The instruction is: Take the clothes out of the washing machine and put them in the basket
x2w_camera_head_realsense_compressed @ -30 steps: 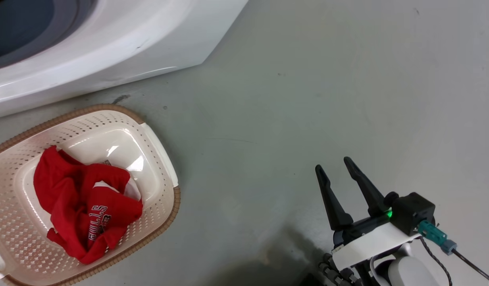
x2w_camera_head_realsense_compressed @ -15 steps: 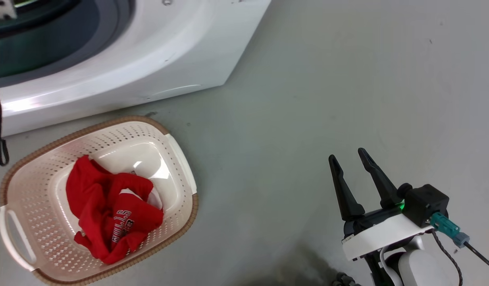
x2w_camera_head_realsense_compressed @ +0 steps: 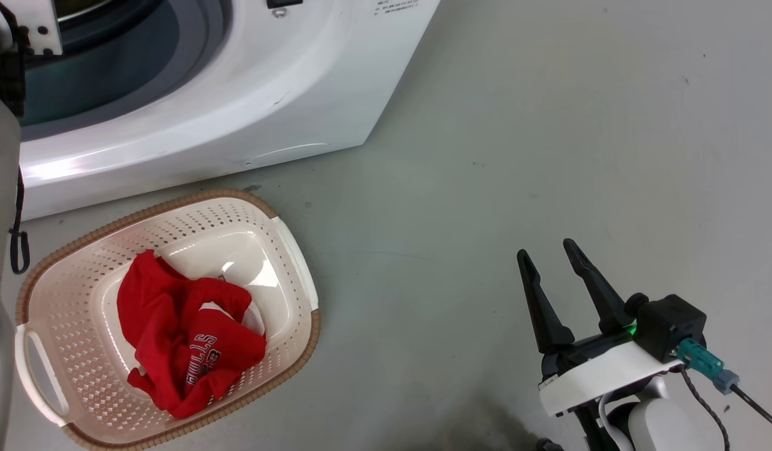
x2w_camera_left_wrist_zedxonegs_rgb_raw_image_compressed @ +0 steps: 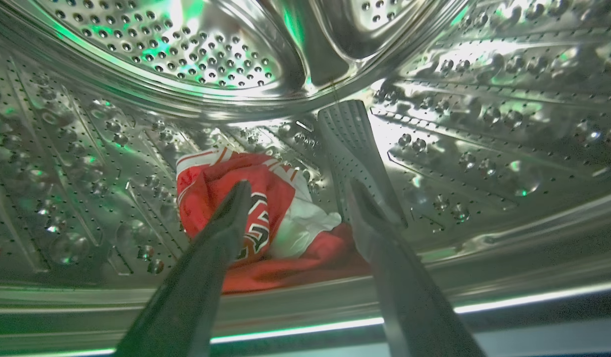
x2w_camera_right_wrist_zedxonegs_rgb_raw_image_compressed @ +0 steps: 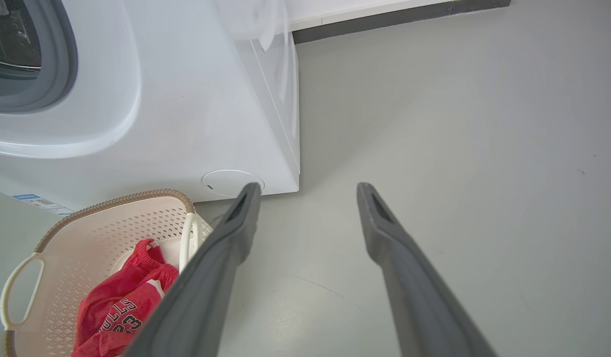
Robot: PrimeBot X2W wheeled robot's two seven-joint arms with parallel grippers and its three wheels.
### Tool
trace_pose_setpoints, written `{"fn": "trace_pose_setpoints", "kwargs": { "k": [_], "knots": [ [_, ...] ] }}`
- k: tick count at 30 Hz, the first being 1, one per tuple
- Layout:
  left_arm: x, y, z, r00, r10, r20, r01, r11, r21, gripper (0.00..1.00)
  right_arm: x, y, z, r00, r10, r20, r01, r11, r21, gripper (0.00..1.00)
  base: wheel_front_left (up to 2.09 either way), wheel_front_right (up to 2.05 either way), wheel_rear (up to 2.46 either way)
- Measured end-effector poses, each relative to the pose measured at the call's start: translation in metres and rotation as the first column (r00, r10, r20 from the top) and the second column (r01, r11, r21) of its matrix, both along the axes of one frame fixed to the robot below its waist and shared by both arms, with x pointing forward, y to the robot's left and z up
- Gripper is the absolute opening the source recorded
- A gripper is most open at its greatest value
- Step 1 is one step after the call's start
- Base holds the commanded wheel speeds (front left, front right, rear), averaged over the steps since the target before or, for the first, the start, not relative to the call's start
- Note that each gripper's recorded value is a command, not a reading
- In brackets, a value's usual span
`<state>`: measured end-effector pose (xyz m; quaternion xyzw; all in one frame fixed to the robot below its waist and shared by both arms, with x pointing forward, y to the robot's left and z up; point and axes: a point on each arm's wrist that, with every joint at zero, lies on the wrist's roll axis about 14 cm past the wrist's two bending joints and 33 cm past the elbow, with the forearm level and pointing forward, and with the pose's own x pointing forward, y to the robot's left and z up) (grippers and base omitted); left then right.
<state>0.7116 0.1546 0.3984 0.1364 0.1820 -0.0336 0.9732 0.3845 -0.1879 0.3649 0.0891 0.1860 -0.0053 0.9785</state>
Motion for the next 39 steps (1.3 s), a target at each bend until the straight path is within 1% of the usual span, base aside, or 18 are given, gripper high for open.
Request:
{"fn": "trace_pose_setpoints", "kwargs": {
  "k": [3, 6, 10, 14, 17, 20, 26, 28, 29, 30, 31, 33, 35, 39],
  "knots": [
    [0.003, -0.003, -0.005, 0.998, -0.004, -0.065, 0.005, 1.0, 0.021, 1.0, -0.001, 0.0, -0.002, 1.0, -0.003, -0.007, 0.003, 1.0, 0.006, 1.0, 0.0, 0.0, 0.0],
    [0.006, 0.004, -0.015, 0.988, 0.02, -0.155, -0.013, 0.999, 0.046, 1.0, -0.003, 0.0, -0.006, 1.0, -0.008, -0.02, 0.008, 1.0, 0.012, 1.0, 0.0, 0.0, 0.0],
    [0.01, 0.022, -0.032, 0.958, 0.09, -0.273, -0.069, 0.994, 0.085, 1.0, -0.008, -0.002, -0.017, 0.998, -0.019, -0.054, 0.019, 1.0, 0.015, 1.0, 0.0, 0.0, 0.0],
    [0.015, 0.037, -0.05, 0.925, 0.141, -0.352, -0.101, 0.986, 0.131, 1.0, -0.014, -0.003, -0.03, 0.995, -0.028, -0.095, 0.029, 0.999, 0.015, 1.0, 0.0, 0.0, 0.0],
    [0.014, 0.046, -0.067, 0.89, 0.179, -0.419, -0.123, 0.98, 0.158, 1.0, -0.019, -0.005, -0.038, 0.992, -0.036, -0.122, 0.037, 0.999, 0.011, 1.0, 0.0, 0.0, 0.0],
    [0.007, 0.049, -0.088, 0.842, 0.212, -0.496, -0.144, 0.975, 0.172, 1.0, -0.024, -0.004, -0.045, 0.988, -0.037, -0.148, 0.038, 0.999, 0.01, 1.0, 0.0, 0.0, 0.0],
    [0.006, 0.06, -0.101, 0.778, 0.268, -0.568, -0.187, 0.962, 0.198, 1.0, -0.03, -0.007, -0.052, 0.984, -0.052, -0.173, 0.055, 0.998, 0.008, 1.0, 0.0, 0.0, 0.0],
    [0.006, 0.062, -0.102, 0.767, 0.274, -0.579, -0.191, 0.961, 0.202, 1.0, -0.033, -0.007, -0.054, 0.981, -0.056, -0.184, 0.058, 0.998, 0.007, 1.0, 0.0, 0.0, 0.0],
    [0.006, 0.063, -0.103, 0.758, 0.282, -0.587, -0.202, 0.959, 0.2, 0.82, -0.034, -0.007, -0.055, 0.98, -0.055, -0.189, 0.058, 0.998, 0.007, 1.0, 0.0, 0.0, 0.0],
    [0.005, 0.064, -0.103, 0.753, 0.285, -0.593, -0.211, 0.958, 0.192, 0.07, -0.034, -0.007, -0.056, 0.98, -0.055, -0.192, 0.057, 0.998, 0.007, 1.0, 0.0, 0.0, 0.0],
    [0.005, 0.066, -0.103, 0.749, 0.29, -0.595, -0.221, 0.957, 0.189, 0.0, -0.035, -0.007, -0.057, 0.98, -0.054, -0.194, 0.057, 0.998, 0.007, 1.0, 0.0, 0.0, 0.0],
    [0.007, 0.069, -0.102, 0.752, 0.297, -0.589, -0.227, 0.955, 0.192, 0.0, -0.034, -0.007, -0.057, 0.98, -0.053, -0.194, 0.055, 0.998, 0.007, 1.0, 0.0, 0.0, 0.0],
    [0.011, 0.072, -0.1, 0.769, 0.297, -0.567, -0.225, 0.955, 0.196, 0.0, -0.033, -0.007, -0.057, 0.98, -0.054, -0.191, 0.056, 0.998, 0.007, 1.0, 0.0, 0.0, 0.0],
    [0.026, 0.075, -0.086, 0.853, 0.274, -0.445, -0.217, 0.96, 0.175, 0.0, -0.03, -0.008, -0.056, 0.982, -0.054, -0.183, 0.056, 0.998, 0.008, 1.0, 0.0, 0.0, 0.0]
  ]
}}
